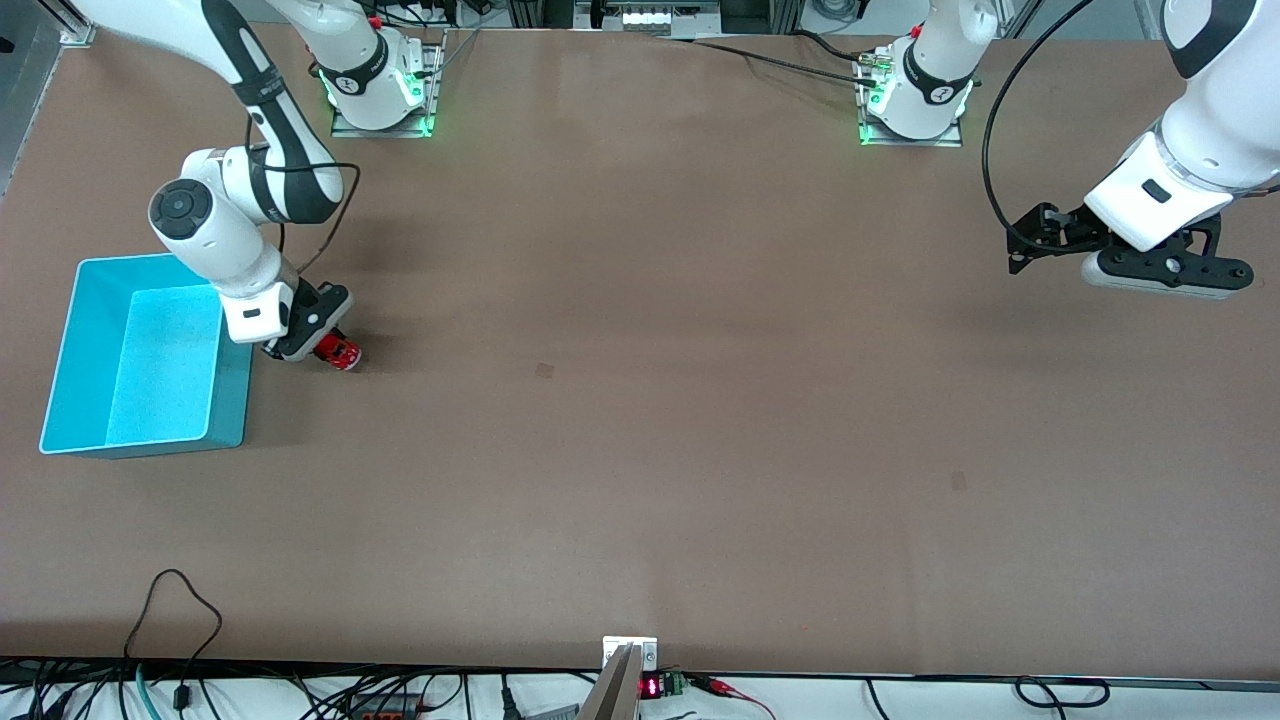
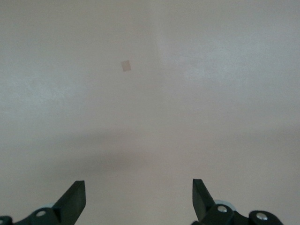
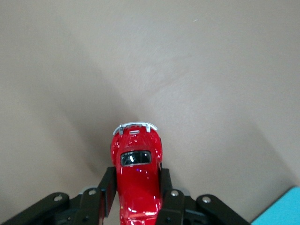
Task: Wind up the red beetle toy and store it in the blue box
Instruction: 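Lift the car with the right gripper and carry it over the blue box, then lower the car into the blue box and open the right gripper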
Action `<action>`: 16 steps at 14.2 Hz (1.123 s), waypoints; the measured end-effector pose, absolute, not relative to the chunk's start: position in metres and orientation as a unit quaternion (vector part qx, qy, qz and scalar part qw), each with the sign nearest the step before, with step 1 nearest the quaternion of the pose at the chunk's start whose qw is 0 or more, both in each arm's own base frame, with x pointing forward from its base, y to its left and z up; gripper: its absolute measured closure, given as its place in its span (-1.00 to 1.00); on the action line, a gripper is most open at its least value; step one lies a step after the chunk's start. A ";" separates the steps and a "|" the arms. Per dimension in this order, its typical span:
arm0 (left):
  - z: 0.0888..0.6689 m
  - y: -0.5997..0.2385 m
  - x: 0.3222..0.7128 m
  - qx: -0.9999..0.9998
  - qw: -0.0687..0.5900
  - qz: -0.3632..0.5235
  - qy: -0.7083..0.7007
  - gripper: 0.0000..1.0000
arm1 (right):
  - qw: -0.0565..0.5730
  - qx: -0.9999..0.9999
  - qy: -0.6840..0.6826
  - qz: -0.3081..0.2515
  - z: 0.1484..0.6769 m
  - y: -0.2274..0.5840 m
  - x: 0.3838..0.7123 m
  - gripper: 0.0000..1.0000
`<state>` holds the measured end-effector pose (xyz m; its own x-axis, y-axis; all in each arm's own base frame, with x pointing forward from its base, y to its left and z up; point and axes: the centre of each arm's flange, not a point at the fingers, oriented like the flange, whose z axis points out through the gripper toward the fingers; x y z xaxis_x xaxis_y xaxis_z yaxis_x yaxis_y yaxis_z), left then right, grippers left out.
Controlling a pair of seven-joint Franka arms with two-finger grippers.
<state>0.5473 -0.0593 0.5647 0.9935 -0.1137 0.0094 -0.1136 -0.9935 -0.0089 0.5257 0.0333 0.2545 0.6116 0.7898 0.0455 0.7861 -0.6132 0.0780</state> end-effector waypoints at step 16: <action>0.565 -0.059 0.547 -0.998 0.004 -0.005 0.055 -1.00 | 0.025 0.995 0.074 -0.057 0.345 -0.177 0.527 0.16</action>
